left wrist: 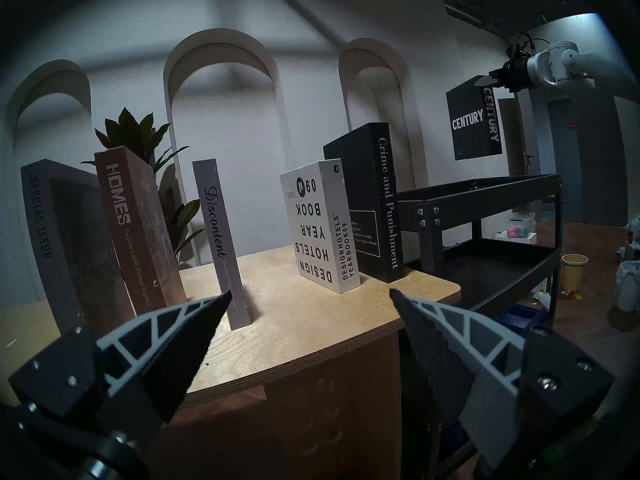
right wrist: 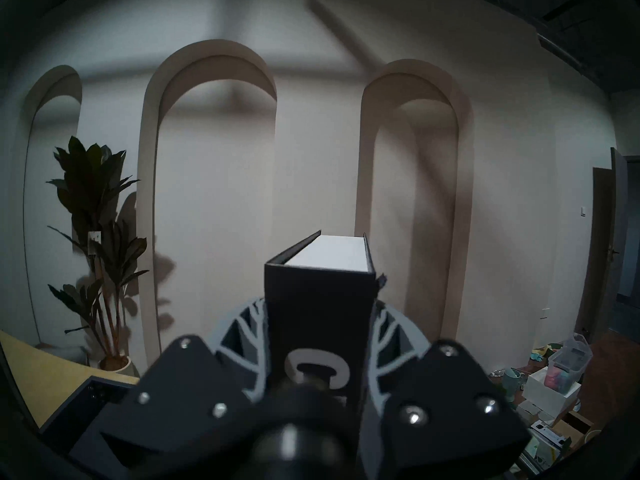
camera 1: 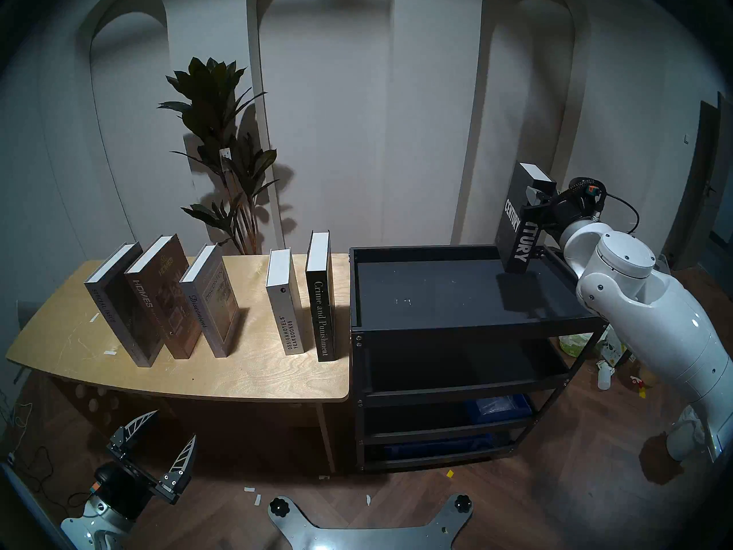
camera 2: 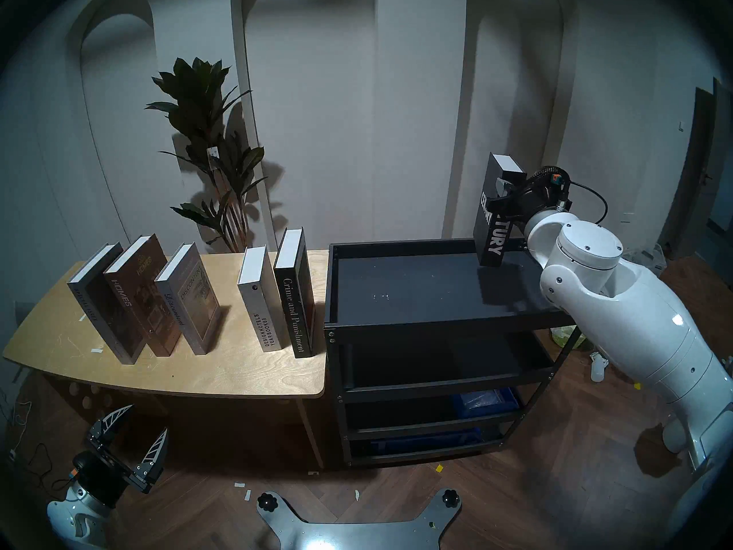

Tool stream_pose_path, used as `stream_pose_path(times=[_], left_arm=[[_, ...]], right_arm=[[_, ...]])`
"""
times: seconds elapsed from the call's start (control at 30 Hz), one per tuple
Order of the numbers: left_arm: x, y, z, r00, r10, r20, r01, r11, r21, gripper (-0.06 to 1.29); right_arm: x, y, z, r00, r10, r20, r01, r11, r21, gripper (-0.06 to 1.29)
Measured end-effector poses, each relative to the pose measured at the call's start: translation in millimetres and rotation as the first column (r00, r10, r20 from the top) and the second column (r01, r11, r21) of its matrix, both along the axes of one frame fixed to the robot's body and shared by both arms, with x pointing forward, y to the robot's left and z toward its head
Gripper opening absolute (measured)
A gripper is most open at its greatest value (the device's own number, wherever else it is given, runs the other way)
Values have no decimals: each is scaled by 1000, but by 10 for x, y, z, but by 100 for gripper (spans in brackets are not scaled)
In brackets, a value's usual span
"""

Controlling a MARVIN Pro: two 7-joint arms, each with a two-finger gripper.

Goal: Move the books from the display table onto the shelf, standing them upright with spines facing out and tallest at one end

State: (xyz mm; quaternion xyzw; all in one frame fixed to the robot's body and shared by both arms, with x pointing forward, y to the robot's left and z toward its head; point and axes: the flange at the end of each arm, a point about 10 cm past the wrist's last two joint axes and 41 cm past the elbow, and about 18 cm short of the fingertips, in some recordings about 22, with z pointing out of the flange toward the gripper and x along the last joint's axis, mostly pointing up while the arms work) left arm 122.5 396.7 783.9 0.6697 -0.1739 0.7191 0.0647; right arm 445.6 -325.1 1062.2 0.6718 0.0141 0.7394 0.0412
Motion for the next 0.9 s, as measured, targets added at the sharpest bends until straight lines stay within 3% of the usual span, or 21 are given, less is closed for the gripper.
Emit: stream_pose_path(times=[0.2,0.43,0.9], left_arm=[[-3,1,-1,1000,2,-1,-2,1000,0,126],[-6,2,0,1000,4,-1,-4,1000,0,126],[-7,4,1,1000,5,-2,-5,1000,0,126]], right_arm=[[54,-192,108,1000,29,-5,-29,999,-23,35],[104,-449,161,999,22,24,-22,1000,2,35],[215,-1018,-112,999,41,-24,-41,999,11,35]])
